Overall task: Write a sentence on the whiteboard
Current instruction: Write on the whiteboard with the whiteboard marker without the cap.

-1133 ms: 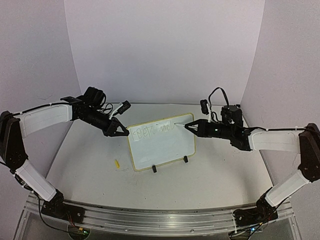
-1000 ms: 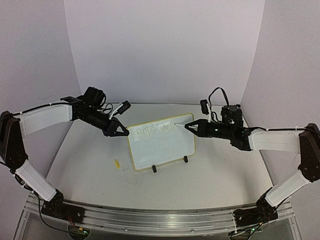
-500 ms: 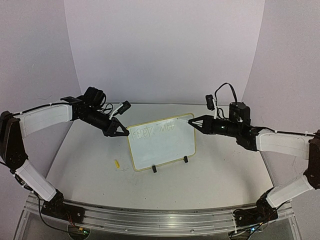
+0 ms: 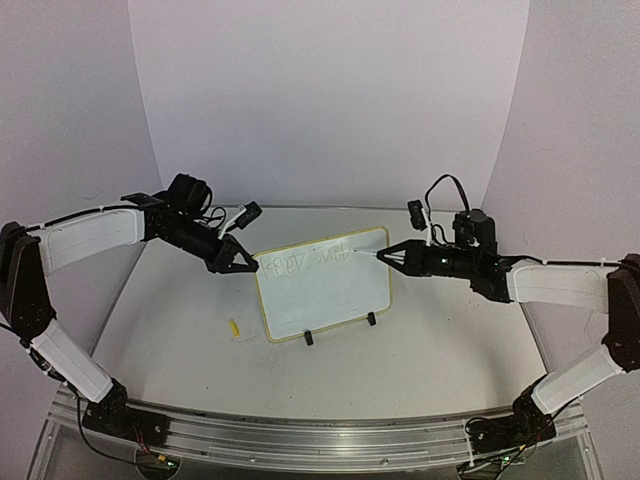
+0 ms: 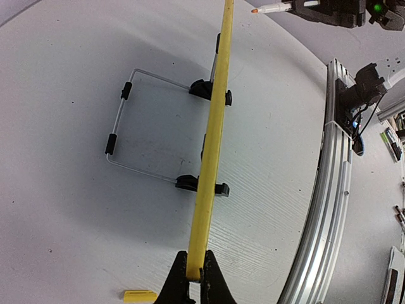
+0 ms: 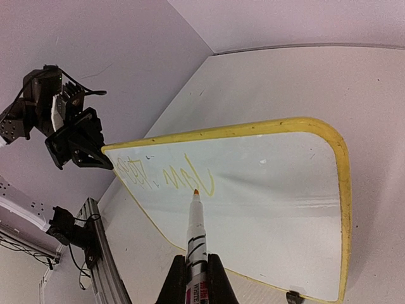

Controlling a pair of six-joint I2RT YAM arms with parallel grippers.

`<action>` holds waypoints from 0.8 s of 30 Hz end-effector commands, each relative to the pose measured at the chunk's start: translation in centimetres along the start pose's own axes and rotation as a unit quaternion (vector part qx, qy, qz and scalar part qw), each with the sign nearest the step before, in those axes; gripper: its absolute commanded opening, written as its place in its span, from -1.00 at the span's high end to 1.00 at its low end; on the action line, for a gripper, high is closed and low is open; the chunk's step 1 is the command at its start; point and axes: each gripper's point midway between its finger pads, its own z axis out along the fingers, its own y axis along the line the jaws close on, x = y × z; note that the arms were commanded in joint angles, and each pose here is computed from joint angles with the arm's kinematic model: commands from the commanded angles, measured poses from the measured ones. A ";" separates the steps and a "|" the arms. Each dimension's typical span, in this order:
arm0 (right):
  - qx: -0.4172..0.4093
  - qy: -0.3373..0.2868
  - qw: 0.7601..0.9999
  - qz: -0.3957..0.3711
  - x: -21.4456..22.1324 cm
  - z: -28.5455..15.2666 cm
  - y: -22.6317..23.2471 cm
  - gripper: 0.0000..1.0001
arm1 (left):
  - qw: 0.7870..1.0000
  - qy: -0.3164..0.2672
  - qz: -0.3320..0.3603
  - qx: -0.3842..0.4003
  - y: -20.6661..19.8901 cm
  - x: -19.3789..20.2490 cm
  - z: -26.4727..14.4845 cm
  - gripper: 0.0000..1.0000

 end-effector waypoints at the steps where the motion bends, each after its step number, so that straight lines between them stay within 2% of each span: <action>1: -0.006 -0.016 1.000 -0.022 -1.8 0.5 0.4 1.00 | 0.999 0.008 0.015 -0.033 1.1 0.0 0.0 1.00; 12: 0.024 -0.035 0.999 -0.022 -3.1 0.9 -0.6 1.00 | 0.999 0.009 0.015 -0.033 1.1 0.1 0.1 1.00; 24: 0.054 -0.019 0.998 0.001 -1.0 1.1 -2.7 1.00 | 0.999 0.009 0.016 -0.032 1.1 0.0 0.0 1.00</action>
